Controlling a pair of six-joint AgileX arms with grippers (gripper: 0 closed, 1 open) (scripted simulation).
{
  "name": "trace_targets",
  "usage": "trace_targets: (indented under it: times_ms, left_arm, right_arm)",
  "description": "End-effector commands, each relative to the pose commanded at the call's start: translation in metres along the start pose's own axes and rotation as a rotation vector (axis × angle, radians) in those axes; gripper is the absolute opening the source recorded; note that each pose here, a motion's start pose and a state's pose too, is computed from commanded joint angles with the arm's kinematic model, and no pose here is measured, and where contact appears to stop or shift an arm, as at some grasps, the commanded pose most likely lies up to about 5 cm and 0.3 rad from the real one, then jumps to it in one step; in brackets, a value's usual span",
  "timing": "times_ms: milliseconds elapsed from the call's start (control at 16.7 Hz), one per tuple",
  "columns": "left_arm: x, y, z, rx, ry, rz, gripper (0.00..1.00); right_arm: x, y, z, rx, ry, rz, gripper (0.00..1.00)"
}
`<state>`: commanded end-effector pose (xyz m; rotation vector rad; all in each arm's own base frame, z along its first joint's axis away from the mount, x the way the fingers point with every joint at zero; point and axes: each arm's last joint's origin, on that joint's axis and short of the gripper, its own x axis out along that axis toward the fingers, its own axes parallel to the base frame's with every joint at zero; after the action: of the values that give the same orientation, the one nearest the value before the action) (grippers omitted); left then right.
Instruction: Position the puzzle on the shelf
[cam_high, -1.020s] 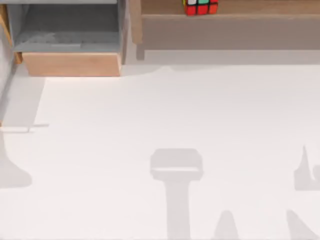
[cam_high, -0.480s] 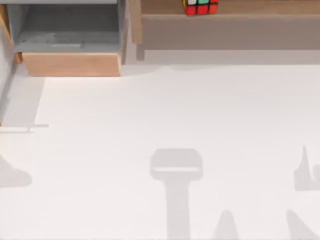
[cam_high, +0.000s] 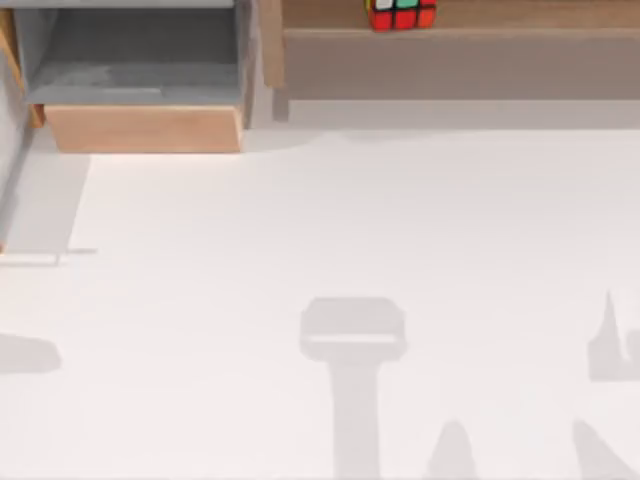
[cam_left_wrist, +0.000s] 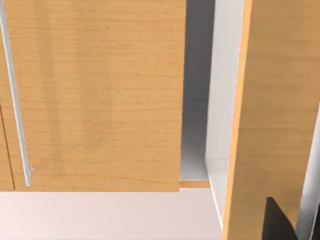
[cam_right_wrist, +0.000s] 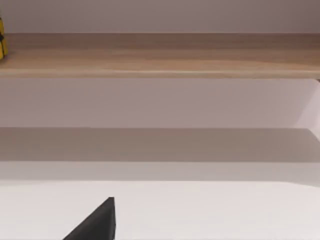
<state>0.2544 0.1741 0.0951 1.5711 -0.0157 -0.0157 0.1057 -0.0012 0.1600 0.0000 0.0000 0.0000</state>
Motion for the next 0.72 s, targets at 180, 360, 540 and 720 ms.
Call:
trace_targets:
  times_ms: [180,360,540,720]
  left_arm:
    - [0.0,0.0,0.0,0.0,0.0,0.0,0.0]
    - [0.0,0.0,0.0,0.0,0.0,0.0,0.0]
    - [0.004,-0.005,0.0,-0.018,0.003,-0.02,0.0]
    - [0.031,-0.004,-0.002,-0.013,0.0,-0.013,0.0]
  right_arm:
    - [0.0,0.0,0.0,0.0,0.0,0.0,1.0]
    - [0.0,0.0,0.0,0.0,0.0,0.0,1.0]
    - [0.0,0.0,0.0,0.0,0.0,0.0,1.0]
    - [0.0,0.0,0.0,0.0,0.0,0.0,1.0]
